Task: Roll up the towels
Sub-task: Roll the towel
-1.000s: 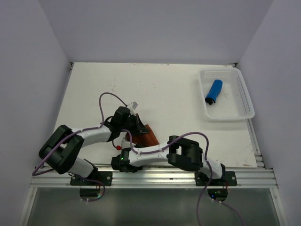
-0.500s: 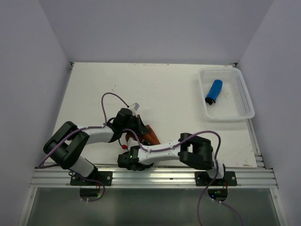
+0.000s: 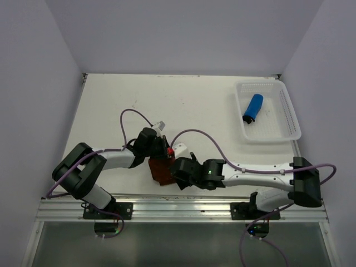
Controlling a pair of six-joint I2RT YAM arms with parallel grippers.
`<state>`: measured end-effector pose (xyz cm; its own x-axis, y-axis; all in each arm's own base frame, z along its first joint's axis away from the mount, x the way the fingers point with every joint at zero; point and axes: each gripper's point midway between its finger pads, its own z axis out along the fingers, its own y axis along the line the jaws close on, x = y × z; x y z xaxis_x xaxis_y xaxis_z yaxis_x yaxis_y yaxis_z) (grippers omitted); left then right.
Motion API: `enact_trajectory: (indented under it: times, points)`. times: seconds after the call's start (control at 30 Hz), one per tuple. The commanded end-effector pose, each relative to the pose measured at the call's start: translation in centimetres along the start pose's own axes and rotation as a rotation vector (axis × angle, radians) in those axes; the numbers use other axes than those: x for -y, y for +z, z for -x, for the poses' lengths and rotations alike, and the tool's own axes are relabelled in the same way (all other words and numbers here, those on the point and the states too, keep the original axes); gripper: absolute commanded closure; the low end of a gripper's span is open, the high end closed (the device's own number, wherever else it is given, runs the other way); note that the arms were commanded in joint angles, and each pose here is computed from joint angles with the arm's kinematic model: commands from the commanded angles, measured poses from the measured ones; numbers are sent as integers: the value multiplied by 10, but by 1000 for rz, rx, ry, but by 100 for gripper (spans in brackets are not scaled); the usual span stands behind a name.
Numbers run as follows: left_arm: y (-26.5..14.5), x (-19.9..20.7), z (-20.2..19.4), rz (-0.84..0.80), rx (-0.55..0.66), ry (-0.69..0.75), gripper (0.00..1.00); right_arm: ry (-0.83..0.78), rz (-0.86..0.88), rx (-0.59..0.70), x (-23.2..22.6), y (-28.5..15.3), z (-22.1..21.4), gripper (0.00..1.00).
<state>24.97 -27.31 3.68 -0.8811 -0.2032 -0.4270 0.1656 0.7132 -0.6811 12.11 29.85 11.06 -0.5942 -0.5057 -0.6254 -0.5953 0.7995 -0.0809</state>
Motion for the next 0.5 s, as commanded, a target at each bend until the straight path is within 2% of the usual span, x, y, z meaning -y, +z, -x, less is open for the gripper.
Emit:
enact_trajectory:
  times: [0.0, 0.27, 0.47]
  points:
    - [0, -16, 7, 68, 37, 34, 100, 215, 144, 10, 0, 15, 0, 35]
    - [-1, -15, 7, 72, 36, 37, 100, 503, 346, 102, 17, 33, 19, 33]
    - [-1, -15, 8, 74, 34, 36, 100, 583, 395, 89, 18, 52, 15, 32]
